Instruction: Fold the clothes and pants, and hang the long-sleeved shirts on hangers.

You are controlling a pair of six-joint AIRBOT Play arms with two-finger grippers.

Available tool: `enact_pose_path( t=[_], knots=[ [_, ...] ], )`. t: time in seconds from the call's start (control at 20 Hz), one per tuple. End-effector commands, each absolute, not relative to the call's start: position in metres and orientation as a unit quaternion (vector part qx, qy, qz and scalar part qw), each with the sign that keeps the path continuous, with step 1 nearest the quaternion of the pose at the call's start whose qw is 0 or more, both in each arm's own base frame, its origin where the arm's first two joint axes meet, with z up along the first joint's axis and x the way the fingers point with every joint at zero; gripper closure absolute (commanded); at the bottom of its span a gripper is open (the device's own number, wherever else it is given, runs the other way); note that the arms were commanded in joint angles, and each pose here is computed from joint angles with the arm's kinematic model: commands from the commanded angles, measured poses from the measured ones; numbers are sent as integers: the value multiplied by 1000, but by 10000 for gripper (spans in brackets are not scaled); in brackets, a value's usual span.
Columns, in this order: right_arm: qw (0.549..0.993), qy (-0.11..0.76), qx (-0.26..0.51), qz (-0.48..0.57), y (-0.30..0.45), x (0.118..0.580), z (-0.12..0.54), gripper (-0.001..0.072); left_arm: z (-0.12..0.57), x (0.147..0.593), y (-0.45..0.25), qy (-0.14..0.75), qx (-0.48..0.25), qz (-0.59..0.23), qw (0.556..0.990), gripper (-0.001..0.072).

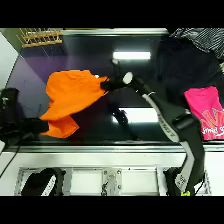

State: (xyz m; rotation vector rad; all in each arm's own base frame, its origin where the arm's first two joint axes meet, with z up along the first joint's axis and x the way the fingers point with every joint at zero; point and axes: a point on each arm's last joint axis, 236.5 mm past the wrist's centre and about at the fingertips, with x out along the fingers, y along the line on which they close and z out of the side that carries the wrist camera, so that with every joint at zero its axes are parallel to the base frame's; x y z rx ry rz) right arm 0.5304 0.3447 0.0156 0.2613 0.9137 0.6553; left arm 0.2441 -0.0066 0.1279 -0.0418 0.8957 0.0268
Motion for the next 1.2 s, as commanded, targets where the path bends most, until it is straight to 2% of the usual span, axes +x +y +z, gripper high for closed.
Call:
enact_pose_path(
  t=[0.0,0.15,0.3,0.45,0.6,0.7,0.85,0.95,1.15],
  knots=[
    [906,319,28,276,268,533,156,700,231,270,-17,288,-37,-14,957,701],
    [935,222,-11,274,220,479,287,700,336,262,-45,181,-82,-75,977,701],
    [950,132,-18,281,193,399,388,700,413,241,-72,114,-103,-139,978,701],
    [957,63,-22,282,170,328,449,700,463,225,-82,67,-99,-169,978,701],
    [962,30,-11,269,147,276,479,699,491,215,-81,41,-93,-173,980,701],
    [964,45,12,261,137,257,478,699,499,219,-82,41,-90,-174,980,701],
    [958,140,53,245,134,258,438,699,488,253,-84,73,-89,-170,979,701],
    [944,236,62,224,136,274,390,699,462,297,-88,120,-93,-166,974,701],
    [911,384,11,151,124,335,295,699,380,415,-97,217,-108,-152,958,701]
  ],
)
